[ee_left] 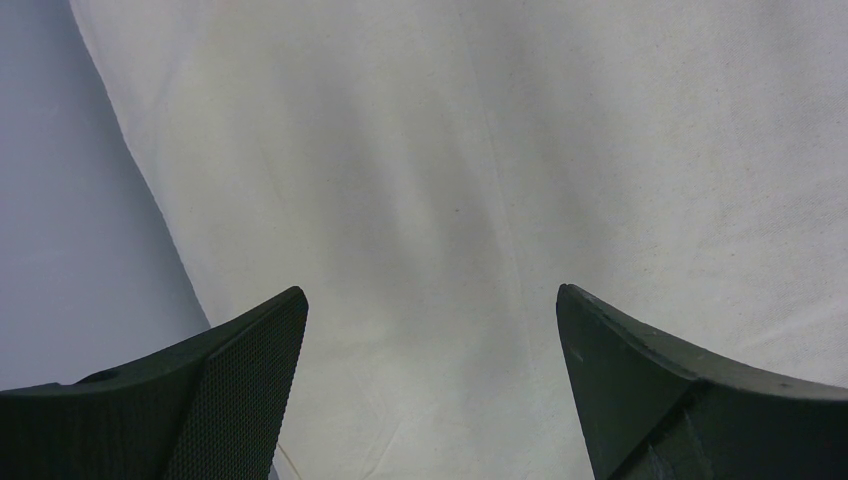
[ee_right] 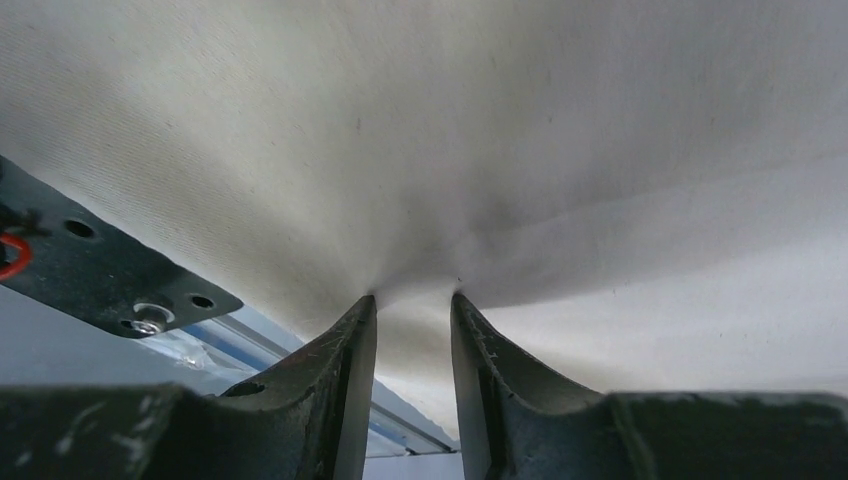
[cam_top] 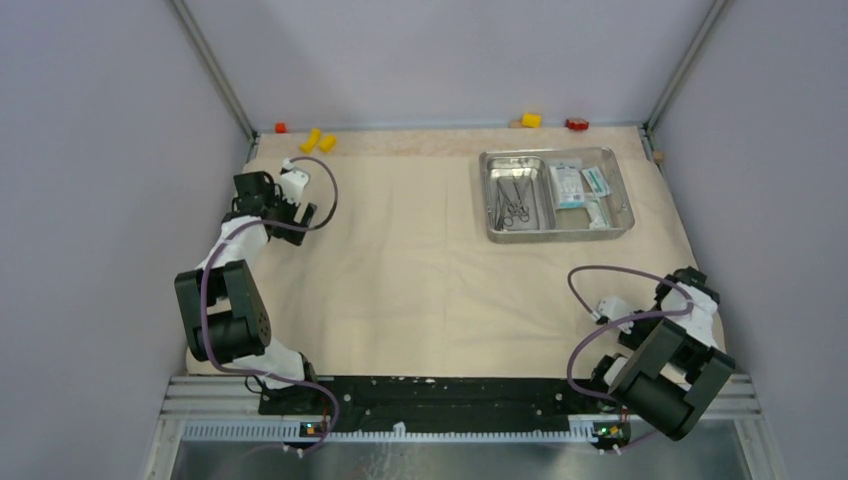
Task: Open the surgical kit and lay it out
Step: Smooth out the surgical kit at the center of the board.
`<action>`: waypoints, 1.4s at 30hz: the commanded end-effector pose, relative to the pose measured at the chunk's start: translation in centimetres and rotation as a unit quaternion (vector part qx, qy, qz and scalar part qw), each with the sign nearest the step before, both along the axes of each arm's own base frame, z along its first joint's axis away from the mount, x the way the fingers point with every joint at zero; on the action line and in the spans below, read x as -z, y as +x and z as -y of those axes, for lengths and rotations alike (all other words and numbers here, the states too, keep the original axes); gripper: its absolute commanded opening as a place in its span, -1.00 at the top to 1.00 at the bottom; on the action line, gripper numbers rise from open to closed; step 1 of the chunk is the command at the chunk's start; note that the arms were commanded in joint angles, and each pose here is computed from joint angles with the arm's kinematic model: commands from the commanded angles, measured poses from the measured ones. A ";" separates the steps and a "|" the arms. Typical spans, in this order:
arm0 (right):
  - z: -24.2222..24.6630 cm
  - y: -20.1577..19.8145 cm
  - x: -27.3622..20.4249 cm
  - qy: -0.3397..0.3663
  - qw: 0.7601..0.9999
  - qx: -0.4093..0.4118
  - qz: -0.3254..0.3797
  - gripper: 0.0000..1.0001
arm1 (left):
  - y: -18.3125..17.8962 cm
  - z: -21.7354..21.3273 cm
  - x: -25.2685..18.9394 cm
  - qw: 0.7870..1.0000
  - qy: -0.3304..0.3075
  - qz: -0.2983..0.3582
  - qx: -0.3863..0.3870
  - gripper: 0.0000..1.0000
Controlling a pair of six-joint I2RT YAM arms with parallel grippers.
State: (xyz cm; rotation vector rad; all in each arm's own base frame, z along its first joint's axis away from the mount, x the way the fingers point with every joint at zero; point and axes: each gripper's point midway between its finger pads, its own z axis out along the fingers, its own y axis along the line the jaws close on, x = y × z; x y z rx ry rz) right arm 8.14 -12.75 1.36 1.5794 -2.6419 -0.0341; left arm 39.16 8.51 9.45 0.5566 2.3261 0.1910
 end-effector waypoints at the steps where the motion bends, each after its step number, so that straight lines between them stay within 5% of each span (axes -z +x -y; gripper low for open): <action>1: 1.5 -0.3 -0.1 -0.026 1.000 -0.015 0.006 0.31 | 0.4 0.1 -1.8 0.999 0.008 0.032 0.007 -0.98; 23: 7.8 1.2 -2.1 -0.107 0.993 0.016 0.055 0.10 | 0.3 -0.9 -3.5 0.997 0.031 0.064 -0.015 -0.98; 29: 6.2 4.5 -4.8 -0.009 0.991 0.060 0.116 0.09 | 0.4 -1.0 -4.1 0.996 0.020 0.075 -0.032 -0.98; 34: 6.0 10.5 -8.6 0.097 0.960 0.164 0.207 0.09 | 0.4 -0.1 -4.1 0.997 -0.013 0.072 -0.030 -0.98; 42: 9.2 20.2 -12.4 0.156 0.866 0.341 0.331 0.13 | 0.6 2.3 -5.0 0.993 -0.093 0.064 -0.020 -0.98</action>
